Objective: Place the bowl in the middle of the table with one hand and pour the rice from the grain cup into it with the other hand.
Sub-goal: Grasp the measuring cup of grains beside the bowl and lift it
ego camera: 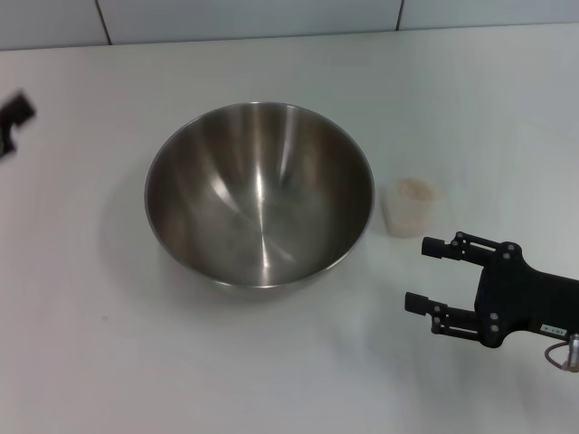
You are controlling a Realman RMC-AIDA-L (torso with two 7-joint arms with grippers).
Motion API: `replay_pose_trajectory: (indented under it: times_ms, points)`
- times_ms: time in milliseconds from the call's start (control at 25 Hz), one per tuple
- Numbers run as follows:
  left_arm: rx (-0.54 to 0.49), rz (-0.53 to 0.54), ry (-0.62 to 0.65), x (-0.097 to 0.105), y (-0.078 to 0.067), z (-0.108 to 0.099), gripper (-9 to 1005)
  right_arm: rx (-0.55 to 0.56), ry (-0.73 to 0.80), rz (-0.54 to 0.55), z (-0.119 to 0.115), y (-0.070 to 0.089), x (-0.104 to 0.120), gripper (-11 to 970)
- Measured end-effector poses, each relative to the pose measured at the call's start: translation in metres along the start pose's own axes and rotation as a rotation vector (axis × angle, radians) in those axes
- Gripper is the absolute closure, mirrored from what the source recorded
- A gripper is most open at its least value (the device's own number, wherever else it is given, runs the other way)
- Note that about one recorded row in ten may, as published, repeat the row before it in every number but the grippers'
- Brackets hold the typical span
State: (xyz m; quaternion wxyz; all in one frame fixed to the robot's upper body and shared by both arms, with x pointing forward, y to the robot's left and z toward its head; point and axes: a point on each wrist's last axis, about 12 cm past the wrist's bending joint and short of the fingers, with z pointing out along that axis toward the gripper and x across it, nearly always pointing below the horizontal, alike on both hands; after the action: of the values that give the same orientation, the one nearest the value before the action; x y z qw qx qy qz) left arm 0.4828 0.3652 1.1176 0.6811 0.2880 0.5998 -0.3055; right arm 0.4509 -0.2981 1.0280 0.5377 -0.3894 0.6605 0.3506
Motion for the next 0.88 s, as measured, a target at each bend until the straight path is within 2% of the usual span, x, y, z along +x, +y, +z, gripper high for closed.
replay_pose_trajectory:
  times_ms: [80,120,160,320,400,520,760,880]
  points:
    - [0.023,0.018,0.02,0.009,-0.008,-0.012,170,0.0,0.0,0.0,0.0,0.0,0.0,196]
    - [0.049,0.033,0.035,0.018,-0.017,-0.021,170,0.001,0.001,0.0,0.0,0.0,0.0,196]
    - [0.049,0.033,0.035,0.018,-0.017,-0.021,170,0.001,0.001,0.0,0.0,0.0,0.0,196]
    - [0.1,0.006,0.097,0.04,-0.035,-0.034,170,0.001,0.001,-0.001,0.0,0.0,0.0,196]
    - [0.107,0.002,0.108,0.043,-0.038,-0.034,170,0.001,0.001,-0.001,0.0,0.0,0.0,196]
    - [0.111,0.022,0.133,0.054,-0.049,-0.038,170,0.003,0.002,0.002,-0.001,0.0,0.0,196]
    - [0.104,0.019,0.151,0.059,-0.054,-0.042,170,0.006,0.004,0.007,-0.003,0.001,0.002,196]
    - [0.125,0.003,0.204,0.067,-0.061,-0.042,170,0.007,0.004,0.008,-0.003,0.002,0.002,196]
